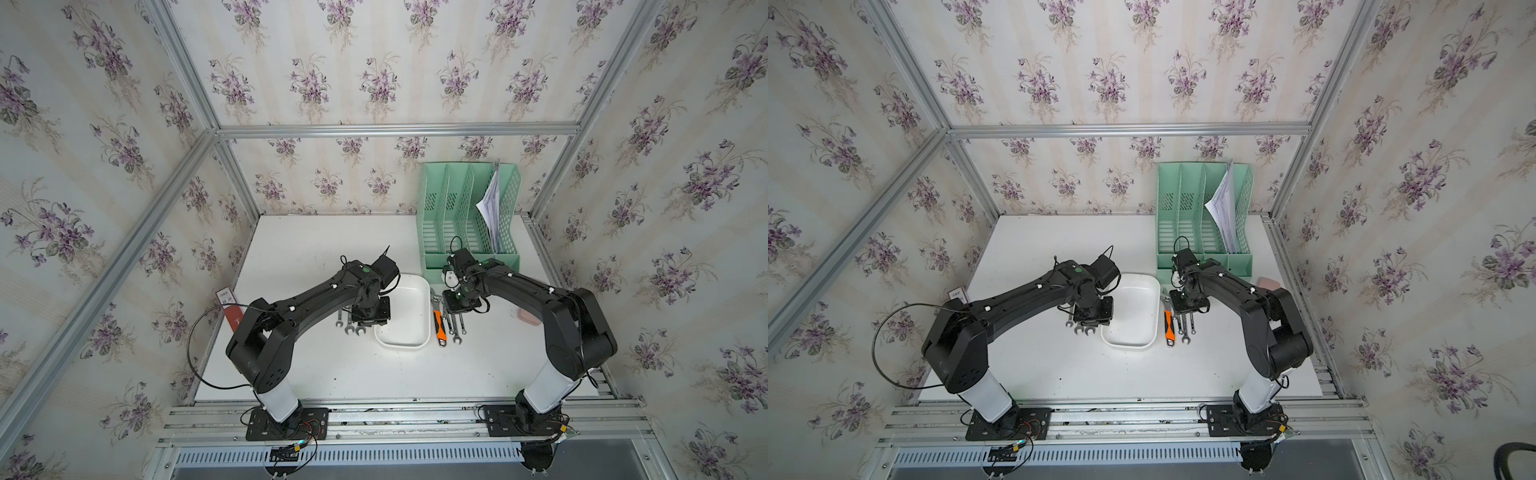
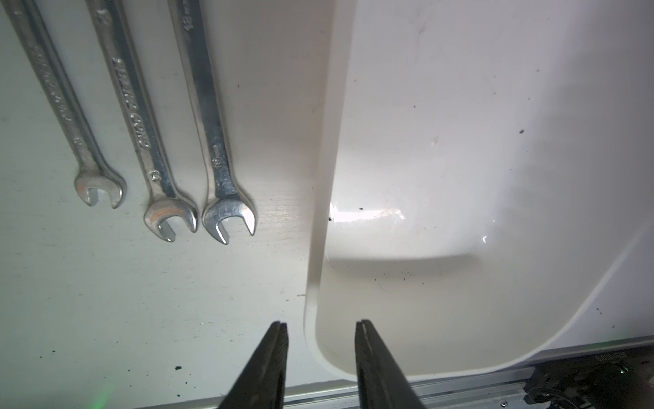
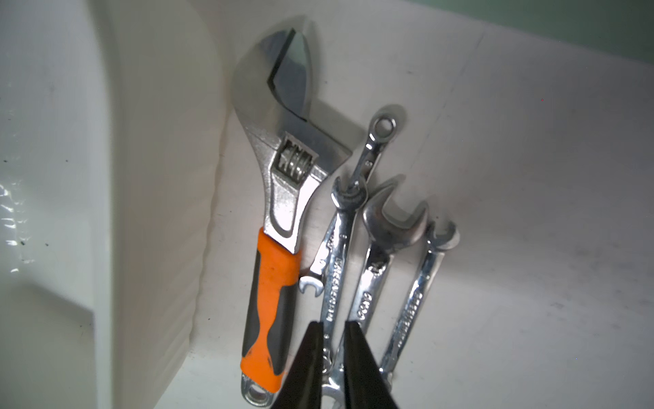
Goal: Take out the wrench from the storage box
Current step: Adjust the wrench at the center of the board.
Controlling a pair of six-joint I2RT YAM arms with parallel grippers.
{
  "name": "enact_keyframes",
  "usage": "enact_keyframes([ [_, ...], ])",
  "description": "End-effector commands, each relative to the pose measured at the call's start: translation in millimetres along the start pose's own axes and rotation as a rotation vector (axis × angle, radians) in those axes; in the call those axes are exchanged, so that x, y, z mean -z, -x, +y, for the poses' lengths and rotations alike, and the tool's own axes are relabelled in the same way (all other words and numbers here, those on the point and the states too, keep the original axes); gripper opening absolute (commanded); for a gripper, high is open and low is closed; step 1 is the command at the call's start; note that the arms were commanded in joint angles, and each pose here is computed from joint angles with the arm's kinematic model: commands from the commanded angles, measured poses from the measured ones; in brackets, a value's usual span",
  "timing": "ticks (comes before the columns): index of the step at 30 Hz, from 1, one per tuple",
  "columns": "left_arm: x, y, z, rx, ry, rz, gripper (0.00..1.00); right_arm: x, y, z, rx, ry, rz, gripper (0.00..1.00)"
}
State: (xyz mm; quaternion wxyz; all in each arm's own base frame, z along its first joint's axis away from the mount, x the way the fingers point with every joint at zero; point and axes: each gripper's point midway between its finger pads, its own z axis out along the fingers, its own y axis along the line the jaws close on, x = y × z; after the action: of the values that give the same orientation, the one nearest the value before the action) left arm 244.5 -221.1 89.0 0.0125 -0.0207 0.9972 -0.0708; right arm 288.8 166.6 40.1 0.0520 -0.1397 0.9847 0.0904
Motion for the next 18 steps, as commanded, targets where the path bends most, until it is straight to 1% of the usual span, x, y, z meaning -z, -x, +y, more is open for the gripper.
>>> enact_keyframes([
  [1,0,-2,4,-0.009,0.009,0.0,0.38,-11,3,1,-0.012,0.002,-0.003,0.18],
  [7,-2,-4,7,-0.004,0.009,0.005,0.38,-24,-2,-6,-0.013,-0.045,0.027,0.16],
  [13,-2,-6,10,0.007,0.002,0.007,0.38,-29,-7,-21,-0.029,-0.125,0.048,0.13],
  [18,-1,-5,12,0.014,0.0,0.003,0.38,-31,-12,-25,-0.037,-0.147,0.059,0.12],
])
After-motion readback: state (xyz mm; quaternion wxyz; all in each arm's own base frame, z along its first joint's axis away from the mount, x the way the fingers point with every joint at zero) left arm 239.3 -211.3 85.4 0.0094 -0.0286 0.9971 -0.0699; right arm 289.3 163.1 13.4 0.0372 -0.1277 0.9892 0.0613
